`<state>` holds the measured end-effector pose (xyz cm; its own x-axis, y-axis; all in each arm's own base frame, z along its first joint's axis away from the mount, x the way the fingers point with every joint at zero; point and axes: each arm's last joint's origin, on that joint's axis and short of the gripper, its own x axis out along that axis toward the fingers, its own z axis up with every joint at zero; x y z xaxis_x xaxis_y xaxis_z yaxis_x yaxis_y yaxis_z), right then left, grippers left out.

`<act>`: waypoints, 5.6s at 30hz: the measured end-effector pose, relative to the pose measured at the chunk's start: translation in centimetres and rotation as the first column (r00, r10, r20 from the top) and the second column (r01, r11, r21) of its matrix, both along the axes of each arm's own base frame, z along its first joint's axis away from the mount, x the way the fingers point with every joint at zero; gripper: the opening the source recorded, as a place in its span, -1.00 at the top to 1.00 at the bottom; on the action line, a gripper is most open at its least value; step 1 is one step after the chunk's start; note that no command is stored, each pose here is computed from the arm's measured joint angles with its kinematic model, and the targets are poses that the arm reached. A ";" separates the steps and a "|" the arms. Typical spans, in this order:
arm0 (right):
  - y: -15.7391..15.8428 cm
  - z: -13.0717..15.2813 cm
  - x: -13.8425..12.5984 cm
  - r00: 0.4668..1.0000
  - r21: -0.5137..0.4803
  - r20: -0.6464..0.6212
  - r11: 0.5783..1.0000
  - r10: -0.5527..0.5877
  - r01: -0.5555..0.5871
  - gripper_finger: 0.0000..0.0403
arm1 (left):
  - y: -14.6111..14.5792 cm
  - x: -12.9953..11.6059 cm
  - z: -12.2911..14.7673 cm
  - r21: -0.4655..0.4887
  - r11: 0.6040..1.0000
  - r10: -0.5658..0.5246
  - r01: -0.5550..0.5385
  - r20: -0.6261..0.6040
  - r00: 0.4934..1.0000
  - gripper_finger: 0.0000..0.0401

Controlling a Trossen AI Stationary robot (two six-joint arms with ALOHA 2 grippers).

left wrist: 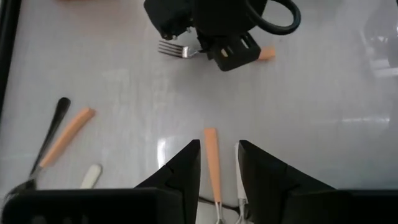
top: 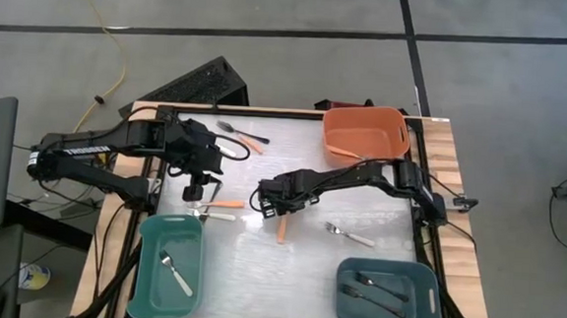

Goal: Sort silverware by color (type)
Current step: Put the orange fork into the orange bin, then put the white fork into the green bin

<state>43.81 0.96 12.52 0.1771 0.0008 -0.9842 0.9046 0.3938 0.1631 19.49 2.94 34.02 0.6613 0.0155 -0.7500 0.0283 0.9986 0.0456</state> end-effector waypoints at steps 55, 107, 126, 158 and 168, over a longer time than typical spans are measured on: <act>-19.9 12.3 -21.1 0.313 -0.284 -0.350 0.218 0.883 -0.934 0.84 | 12.3 7.6 1.7 -0.221 0.816 0.533 -0.534 0.647 0.546 0.53; -0.5 14.8 -14.9 0.493 -0.124 0.123 0.506 0.861 -0.853 0.57 | 5.9 4.9 -4.4 -0.171 0.937 0.325 -0.304 0.114 0.939 0.53; 0.2 7.8 -18.7 0.771 0.024 0.138 0.776 0.622 -0.631 0.57 | 5.9 4.9 -4.4 -0.089 0.960 0.275 -0.265 0.121 0.954 0.53; 4.1 0.7 -16.8 0.687 0.025 -0.167 0.700 0.707 -0.714 0.83 | 5.6 4.3 -5.0 -0.150 0.944 0.300 -0.293 0.025 0.954 0.53; -0.5 7.1 -17.2 0.883 -0.166 0.100 0.883 0.458 -0.439 0.92 | 4.7 4.3 -4.5 -0.239 0.969 -0.031 0.059 0.119 0.992 0.53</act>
<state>26.60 0.51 19.64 0.3177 -0.0196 -0.9480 0.5992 0.7790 0.1847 23.81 7.62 29.49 0.7380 -0.1890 -0.6478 0.0822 0.9780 -0.1918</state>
